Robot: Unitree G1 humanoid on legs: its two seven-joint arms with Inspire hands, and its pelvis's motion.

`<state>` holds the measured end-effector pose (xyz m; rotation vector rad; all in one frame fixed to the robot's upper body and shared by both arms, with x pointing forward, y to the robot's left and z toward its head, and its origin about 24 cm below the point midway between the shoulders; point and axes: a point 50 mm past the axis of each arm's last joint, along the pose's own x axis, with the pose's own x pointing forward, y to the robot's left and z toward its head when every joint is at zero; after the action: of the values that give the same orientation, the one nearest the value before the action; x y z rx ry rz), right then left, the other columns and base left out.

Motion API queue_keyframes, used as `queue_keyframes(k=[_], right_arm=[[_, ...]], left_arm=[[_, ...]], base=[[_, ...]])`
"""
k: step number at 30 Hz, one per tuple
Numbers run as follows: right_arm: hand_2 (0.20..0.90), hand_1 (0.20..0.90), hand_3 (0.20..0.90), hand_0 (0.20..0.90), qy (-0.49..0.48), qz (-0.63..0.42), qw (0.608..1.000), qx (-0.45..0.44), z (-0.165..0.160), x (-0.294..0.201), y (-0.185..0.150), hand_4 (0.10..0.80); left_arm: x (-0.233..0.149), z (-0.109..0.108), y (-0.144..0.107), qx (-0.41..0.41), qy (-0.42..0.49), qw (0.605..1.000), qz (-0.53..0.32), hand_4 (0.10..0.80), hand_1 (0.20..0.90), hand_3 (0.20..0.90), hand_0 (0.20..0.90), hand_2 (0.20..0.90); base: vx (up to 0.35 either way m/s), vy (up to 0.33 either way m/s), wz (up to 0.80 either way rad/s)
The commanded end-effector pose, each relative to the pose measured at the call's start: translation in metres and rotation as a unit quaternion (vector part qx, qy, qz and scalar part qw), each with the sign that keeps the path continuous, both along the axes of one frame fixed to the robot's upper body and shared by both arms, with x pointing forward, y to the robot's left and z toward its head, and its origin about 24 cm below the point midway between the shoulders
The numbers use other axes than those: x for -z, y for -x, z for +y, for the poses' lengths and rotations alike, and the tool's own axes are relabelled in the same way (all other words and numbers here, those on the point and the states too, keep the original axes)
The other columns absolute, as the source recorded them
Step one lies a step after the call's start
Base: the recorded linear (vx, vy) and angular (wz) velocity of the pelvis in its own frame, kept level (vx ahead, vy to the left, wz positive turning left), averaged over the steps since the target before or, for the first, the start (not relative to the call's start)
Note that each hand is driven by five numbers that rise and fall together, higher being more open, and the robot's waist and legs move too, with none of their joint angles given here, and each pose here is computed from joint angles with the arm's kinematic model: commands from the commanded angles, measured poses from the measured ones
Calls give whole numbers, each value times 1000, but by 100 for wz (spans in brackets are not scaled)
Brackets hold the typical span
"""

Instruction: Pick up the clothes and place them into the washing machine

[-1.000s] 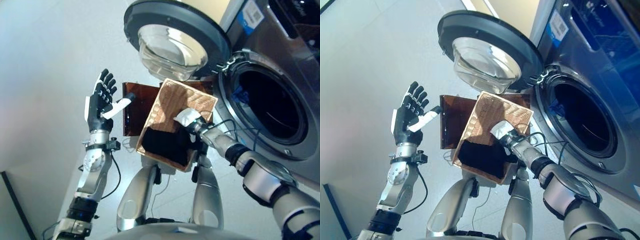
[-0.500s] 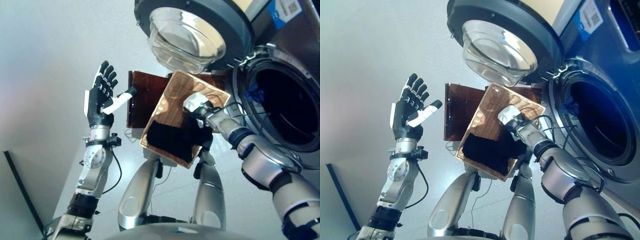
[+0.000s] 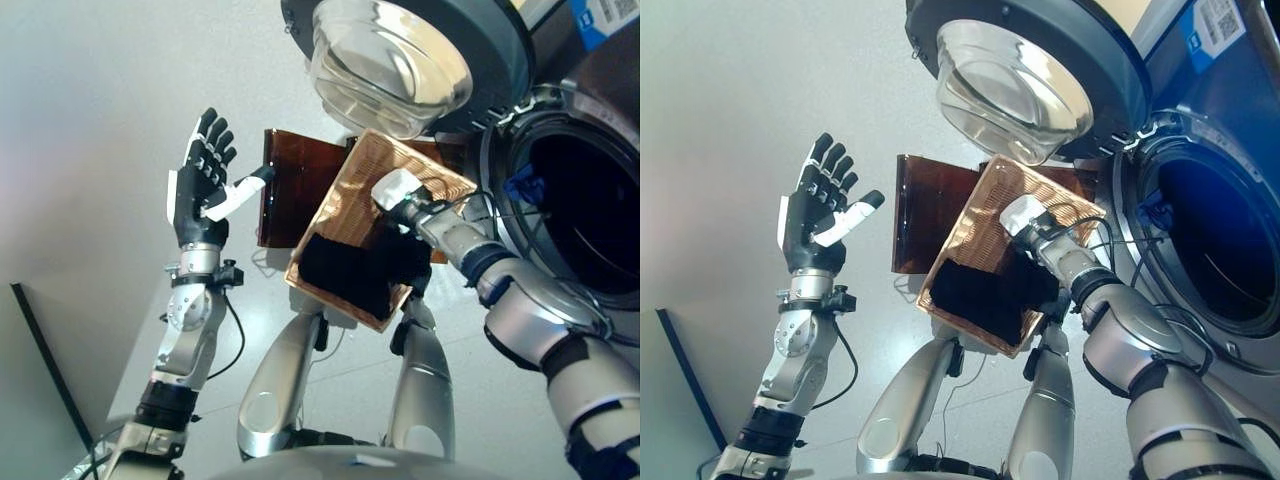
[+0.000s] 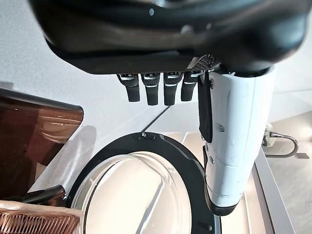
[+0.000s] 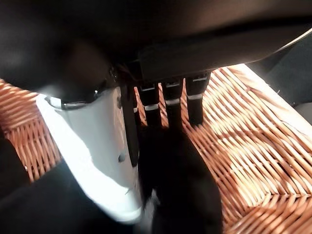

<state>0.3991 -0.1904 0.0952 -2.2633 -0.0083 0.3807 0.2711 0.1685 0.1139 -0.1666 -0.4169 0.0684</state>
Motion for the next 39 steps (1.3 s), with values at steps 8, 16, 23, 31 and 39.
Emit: queue_keyframes(k=[8, 16, 23, 31, 39], right_arm=[[200, 200, 200, 200, 72, -85, 993, 25, -26, -52, -13, 300], [200, 200, 200, 200, 40, -103, 994, -8, -8, -47, -13, 300], [200, 200, 200, 200, -246, -195, 949, -9, -1, -66, -6, 300], [200, 200, 200, 200, -690, -213, 691, 41, 10, -66, 6, 300], [200, 200, 200, 200, -857, -168, 484, 51, 20, -43, 24, 300]], left_arm=[[-53, 6, 21, -3, 7, 989, -150, 800, 900, 900, 900, 900], [-50, 8, 20, -11, 7, 989, -145, 800, 900, 900, 900, 900], [-47, 15, 18, -42, 1, 990, -137, 800, 900, 900, 900, 900], [-38, 19, 17, -53, 17, 992, -117, 800, 900, 900, 900, 900], [-26, 24, 23, -59, 18, 994, -92, 800, 900, 900, 900, 900]], base=[[-5, 5, -2], [0, 3, -5], [1, 2, -2], [22, 6, -4], [26, 18, -8]])
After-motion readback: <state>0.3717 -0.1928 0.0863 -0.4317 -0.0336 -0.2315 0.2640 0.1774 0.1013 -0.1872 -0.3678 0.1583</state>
